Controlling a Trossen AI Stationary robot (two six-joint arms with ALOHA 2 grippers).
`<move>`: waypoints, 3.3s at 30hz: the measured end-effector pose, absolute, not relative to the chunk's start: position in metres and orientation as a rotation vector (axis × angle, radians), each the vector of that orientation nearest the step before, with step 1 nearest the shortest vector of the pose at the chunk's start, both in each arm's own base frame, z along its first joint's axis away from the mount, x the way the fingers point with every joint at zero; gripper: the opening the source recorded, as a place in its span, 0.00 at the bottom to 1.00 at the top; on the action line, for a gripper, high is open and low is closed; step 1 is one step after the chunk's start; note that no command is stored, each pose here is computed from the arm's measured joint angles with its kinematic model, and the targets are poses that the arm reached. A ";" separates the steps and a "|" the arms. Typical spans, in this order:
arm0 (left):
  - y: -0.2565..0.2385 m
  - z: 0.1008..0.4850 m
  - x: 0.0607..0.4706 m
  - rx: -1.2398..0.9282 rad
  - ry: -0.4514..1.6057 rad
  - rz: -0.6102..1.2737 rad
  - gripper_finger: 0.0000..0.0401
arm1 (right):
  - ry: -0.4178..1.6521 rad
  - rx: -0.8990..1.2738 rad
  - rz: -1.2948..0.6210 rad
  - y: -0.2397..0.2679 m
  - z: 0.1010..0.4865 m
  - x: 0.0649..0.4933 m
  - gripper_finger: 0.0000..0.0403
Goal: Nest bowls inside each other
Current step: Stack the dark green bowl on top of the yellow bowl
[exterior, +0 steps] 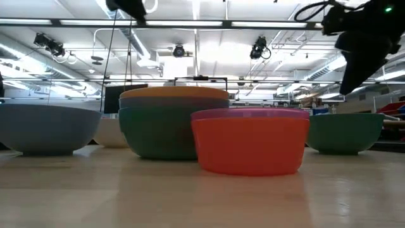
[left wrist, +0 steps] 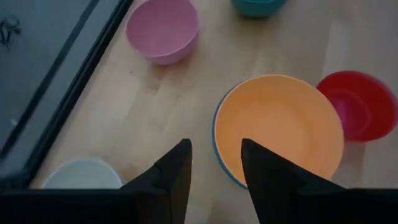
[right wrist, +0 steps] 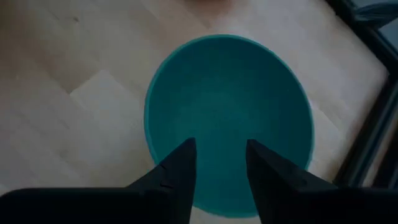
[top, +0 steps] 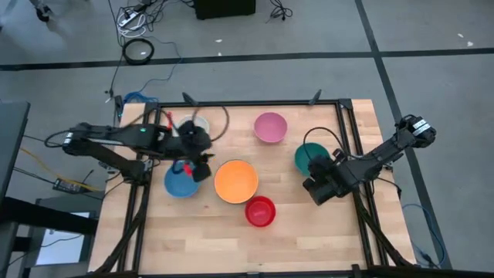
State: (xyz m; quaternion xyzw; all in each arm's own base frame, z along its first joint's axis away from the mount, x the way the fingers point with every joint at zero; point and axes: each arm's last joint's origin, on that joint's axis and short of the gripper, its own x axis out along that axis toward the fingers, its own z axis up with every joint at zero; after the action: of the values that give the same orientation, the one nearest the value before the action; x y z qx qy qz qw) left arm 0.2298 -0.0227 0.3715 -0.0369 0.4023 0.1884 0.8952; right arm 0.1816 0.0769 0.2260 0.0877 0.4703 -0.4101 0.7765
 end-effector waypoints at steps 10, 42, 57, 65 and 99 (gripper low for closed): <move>-0.022 0.386 0.192 -0.166 0.816 0.418 0.37 | 1.066 0.384 -0.888 0.041 0.224 0.208 0.51; -0.022 0.385 0.191 -0.168 0.826 0.426 0.37 | 1.304 0.464 -0.781 0.024 0.169 0.253 0.45; -0.018 0.376 0.175 -0.162 0.965 0.552 0.37 | 1.180 0.455 -0.748 0.026 0.197 0.252 0.01; -0.024 0.360 0.169 -0.149 1.035 0.592 0.37 | 0.717 0.411 -0.384 0.055 0.270 0.301 0.00; -0.068 0.312 0.146 -0.175 1.154 0.628 0.37 | 0.872 0.138 -0.095 0.095 0.263 0.410 0.27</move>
State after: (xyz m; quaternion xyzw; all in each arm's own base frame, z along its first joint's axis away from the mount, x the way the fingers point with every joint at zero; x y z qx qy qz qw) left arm 0.1462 -0.0678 0.3121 -0.0815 0.5356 0.2914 0.7884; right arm 0.4096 0.0950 0.2629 0.0668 0.4218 -0.0460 0.9030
